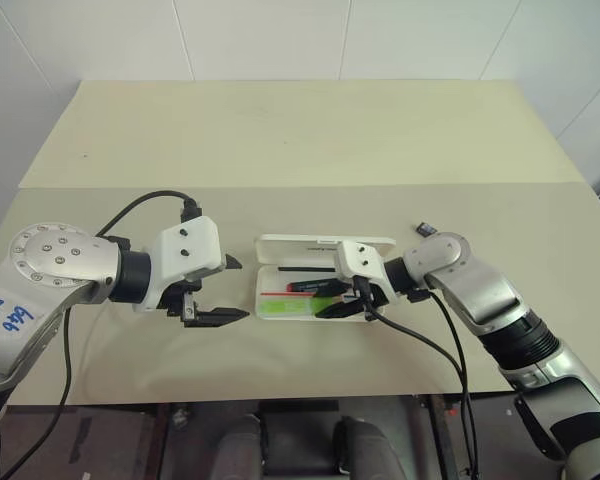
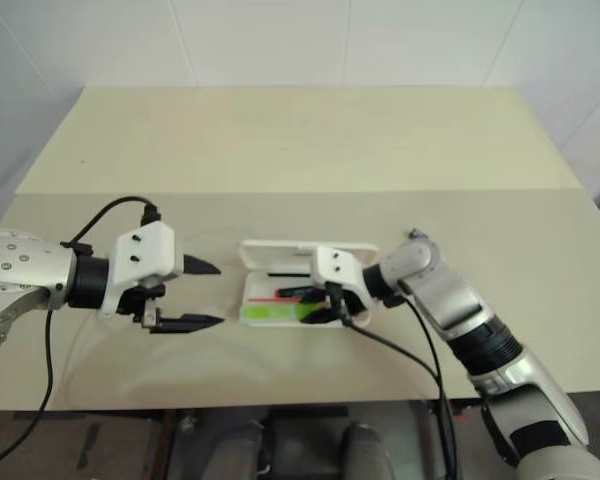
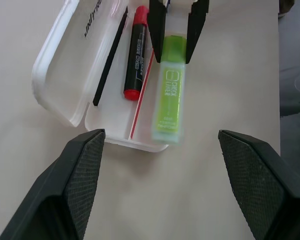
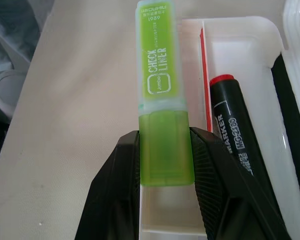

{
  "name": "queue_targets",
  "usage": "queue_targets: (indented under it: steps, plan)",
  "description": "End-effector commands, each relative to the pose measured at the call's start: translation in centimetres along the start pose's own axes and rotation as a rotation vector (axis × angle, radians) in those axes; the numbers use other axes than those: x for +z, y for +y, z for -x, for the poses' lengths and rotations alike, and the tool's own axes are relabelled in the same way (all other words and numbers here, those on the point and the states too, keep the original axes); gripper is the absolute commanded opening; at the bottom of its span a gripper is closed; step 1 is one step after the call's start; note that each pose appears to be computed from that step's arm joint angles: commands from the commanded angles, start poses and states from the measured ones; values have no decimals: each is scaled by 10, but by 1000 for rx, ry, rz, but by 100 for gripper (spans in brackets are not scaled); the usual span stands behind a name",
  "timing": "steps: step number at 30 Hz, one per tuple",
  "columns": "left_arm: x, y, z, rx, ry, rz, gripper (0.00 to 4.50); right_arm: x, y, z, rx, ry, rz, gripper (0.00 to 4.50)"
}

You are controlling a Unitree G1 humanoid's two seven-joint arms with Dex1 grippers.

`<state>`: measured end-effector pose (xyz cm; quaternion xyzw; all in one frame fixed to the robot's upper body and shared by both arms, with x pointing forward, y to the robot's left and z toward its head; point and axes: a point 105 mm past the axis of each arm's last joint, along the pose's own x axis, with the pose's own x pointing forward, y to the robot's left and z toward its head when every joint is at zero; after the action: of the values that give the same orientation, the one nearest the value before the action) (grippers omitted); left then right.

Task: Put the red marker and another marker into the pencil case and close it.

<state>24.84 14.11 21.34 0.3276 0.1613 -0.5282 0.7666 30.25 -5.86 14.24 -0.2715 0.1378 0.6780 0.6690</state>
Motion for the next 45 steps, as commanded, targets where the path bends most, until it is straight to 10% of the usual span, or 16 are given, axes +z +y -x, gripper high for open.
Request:
queue_targets:
  steps: [1,11,23,31,45]
  plan:
    - [5,1,5,22,-9,-23,388,7,-2,6,-24,-22,18,107]
    - [6,0,3,15,-17,-25,388,-1,0,11,-49,-13,-23,448]
    - [12,-7,4,-16,-56,-42,388,1,39,91,18,-131,-106,448]
    - [19,3,-2,-22,-81,-58,388,-64,-80,173,-717,-79,-342,448]
    - [67,69,-2,226,-236,-43,388,-98,-110,153,-828,6,-400,448]
